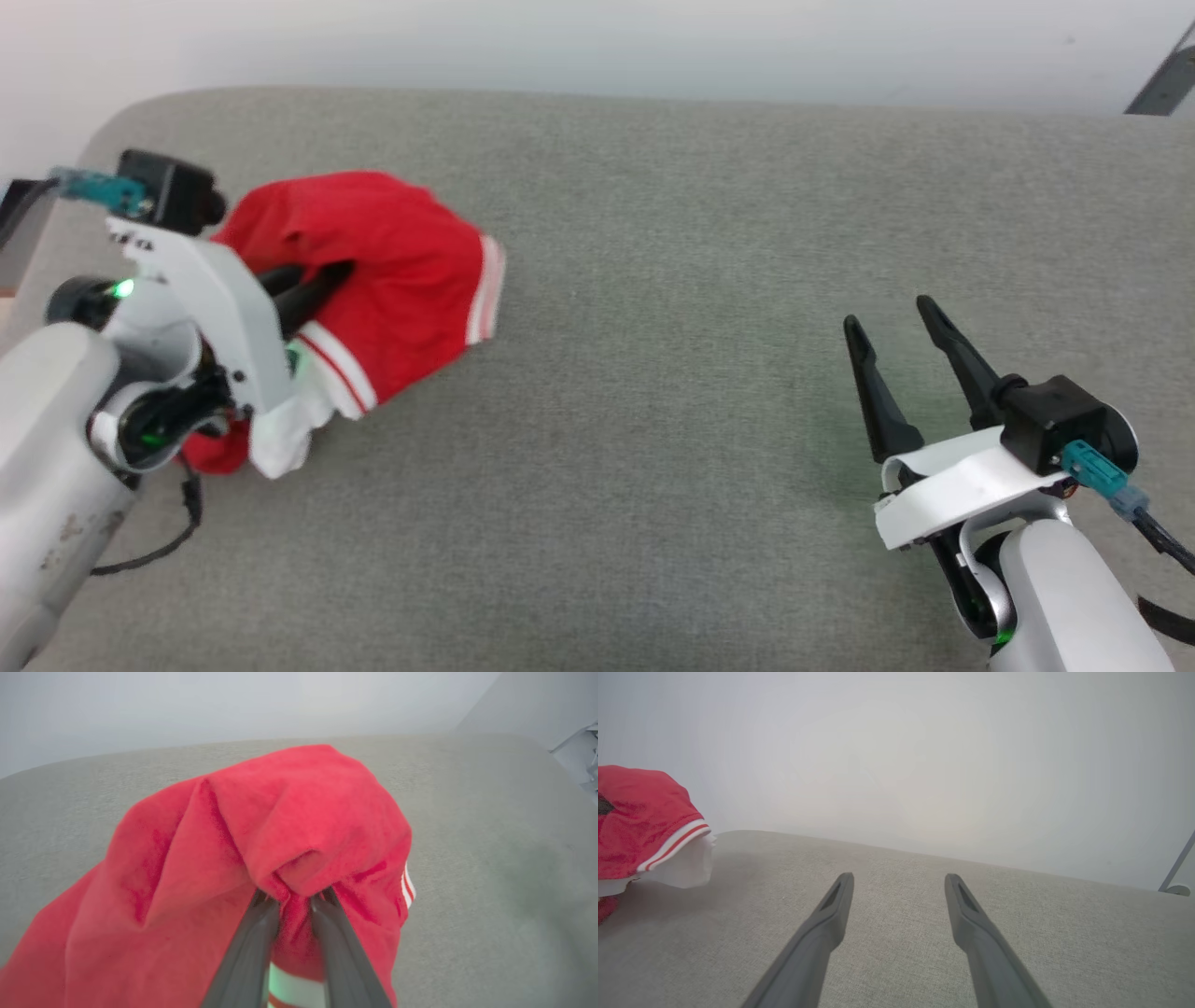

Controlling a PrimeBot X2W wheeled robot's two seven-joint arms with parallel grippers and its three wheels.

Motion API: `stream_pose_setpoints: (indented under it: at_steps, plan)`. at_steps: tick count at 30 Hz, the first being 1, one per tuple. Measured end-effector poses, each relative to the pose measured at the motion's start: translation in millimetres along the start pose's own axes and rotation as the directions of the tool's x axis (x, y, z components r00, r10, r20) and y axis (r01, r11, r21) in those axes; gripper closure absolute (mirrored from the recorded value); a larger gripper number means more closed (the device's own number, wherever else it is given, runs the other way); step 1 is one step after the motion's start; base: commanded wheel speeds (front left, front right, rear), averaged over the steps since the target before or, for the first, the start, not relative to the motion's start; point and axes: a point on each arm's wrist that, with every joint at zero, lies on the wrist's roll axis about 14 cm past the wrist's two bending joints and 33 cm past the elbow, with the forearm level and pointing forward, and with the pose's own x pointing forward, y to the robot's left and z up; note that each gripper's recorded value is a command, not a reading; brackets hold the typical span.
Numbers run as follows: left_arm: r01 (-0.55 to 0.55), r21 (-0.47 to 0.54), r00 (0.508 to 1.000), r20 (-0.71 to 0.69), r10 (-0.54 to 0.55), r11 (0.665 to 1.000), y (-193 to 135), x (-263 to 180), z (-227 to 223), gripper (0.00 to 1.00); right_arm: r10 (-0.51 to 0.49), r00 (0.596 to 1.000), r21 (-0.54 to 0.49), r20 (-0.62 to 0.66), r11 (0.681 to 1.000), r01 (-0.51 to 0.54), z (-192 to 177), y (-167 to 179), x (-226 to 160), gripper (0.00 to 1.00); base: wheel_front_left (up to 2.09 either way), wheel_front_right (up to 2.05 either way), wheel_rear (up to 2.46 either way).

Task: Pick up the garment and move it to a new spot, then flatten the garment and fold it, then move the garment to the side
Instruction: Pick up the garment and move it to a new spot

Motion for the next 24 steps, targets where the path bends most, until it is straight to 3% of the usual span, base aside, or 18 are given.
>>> stream_pose_setpoints:
  at_steps: [4,9,12,16,20,24]
  plan:
    - [0.165,0.059,0.986,0.014,-0.166,0.985,-55.2,7.5,19.4,1.0,-0.06,0.998,0.012,0.011,0.998,0.06,4.3,-16.4,-10.4,0.0,0.0,0.0,0.0]
    - [0.406,0.136,0.912,-0.003,-0.409,0.904,-143.6,16.7,37.7,1.0,-0.154,0.988,0.03,0.03,0.988,0.153,10.8,-42.1,-26.0,0.0,0.0,0.0,0.0]
    - [0.536,0.144,0.842,-0.025,-0.539,0.832,-194.6,20.2,41.2,1.0,-0.215,0.976,0.045,0.031,0.976,0.214,11.3,-57.8,-37.6,0.0,0.0,0.0,0.0]
    - [0.701,0.148,0.711,-0.06,-0.701,0.698,-265.3,17.9,45.4,1.0,-0.298,0.954,0.057,0.031,0.954,0.296,11.9,-79.5,-55.4,0.0,0.0,0.0,0.0]
    - [0.795,0.182,0.601,-0.106,-0.792,0.578,-320.2,20.5,47.2,1.0,-0.378,0.925,0.077,0.031,0.924,0.375,12.4,-101.0,-72.3,0.0,0.0,0.0,0.0]
    - [0.847,0.151,0.528,-0.129,-0.84,0.509,-356.6,34.5,43.8,1.0,-0.448,0.894,0.079,0.022,0.892,0.446,10.7,-121.5,-90.2,0.0,0.0,0.0,0.0]
